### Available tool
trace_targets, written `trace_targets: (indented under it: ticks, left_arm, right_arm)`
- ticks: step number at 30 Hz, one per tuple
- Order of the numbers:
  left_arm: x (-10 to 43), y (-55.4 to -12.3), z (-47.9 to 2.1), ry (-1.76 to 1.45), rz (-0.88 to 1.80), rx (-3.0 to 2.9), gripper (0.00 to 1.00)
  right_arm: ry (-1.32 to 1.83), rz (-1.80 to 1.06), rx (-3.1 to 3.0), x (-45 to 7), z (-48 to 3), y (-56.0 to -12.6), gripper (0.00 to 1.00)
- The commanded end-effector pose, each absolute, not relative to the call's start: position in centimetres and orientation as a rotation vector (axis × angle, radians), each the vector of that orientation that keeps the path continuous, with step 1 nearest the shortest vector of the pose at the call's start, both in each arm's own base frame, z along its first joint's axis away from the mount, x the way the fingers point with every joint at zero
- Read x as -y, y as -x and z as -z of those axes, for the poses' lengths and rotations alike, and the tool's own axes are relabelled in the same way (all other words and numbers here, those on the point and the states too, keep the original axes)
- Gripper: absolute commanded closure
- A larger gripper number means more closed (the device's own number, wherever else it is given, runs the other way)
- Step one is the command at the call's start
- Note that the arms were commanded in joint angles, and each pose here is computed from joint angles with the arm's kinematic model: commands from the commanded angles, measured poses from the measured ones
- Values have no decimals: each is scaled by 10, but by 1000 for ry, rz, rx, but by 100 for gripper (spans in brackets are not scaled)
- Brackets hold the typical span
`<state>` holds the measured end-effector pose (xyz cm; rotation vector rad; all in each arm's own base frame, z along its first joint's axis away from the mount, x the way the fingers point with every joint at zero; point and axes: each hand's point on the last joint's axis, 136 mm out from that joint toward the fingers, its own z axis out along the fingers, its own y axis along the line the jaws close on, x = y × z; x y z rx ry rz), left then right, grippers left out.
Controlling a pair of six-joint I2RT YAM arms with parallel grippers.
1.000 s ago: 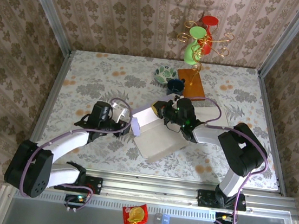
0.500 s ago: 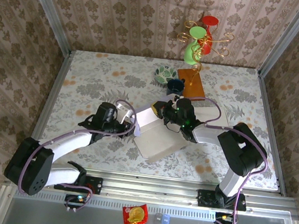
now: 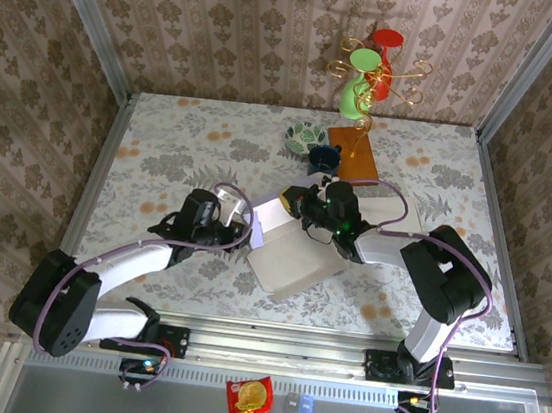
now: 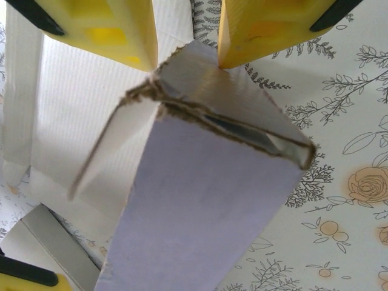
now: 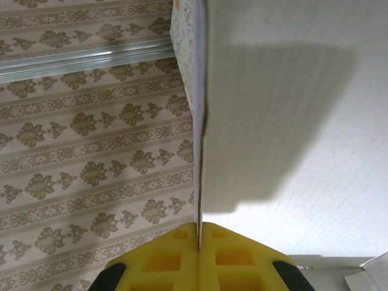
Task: Fold the paper box
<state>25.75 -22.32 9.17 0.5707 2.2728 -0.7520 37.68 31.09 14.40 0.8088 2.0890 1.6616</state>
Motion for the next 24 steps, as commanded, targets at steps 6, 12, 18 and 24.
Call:
trace_targets:
  ticks: [6, 12, 18, 24]
  left_arm:
    - [221, -271, -92, -448, 651, -2275, 66]
    - [221, -277, -91, -411, 606, -2283, 67]
    - [222, -278, -88, -396, 547, -2290, 68]
    - [227, -278, -87, -394, 514, -2293, 69]
  right_arm:
    - [-836, -1680, -2041, -309, -137, -375, 100]
    - [-836, -1698, -2006, -307, -133, -369, 100]
    - [-831, -1707, -1987, -304, -133, -364, 100]
    - [-827, -1698, -1986, -299, -131, -359, 100]
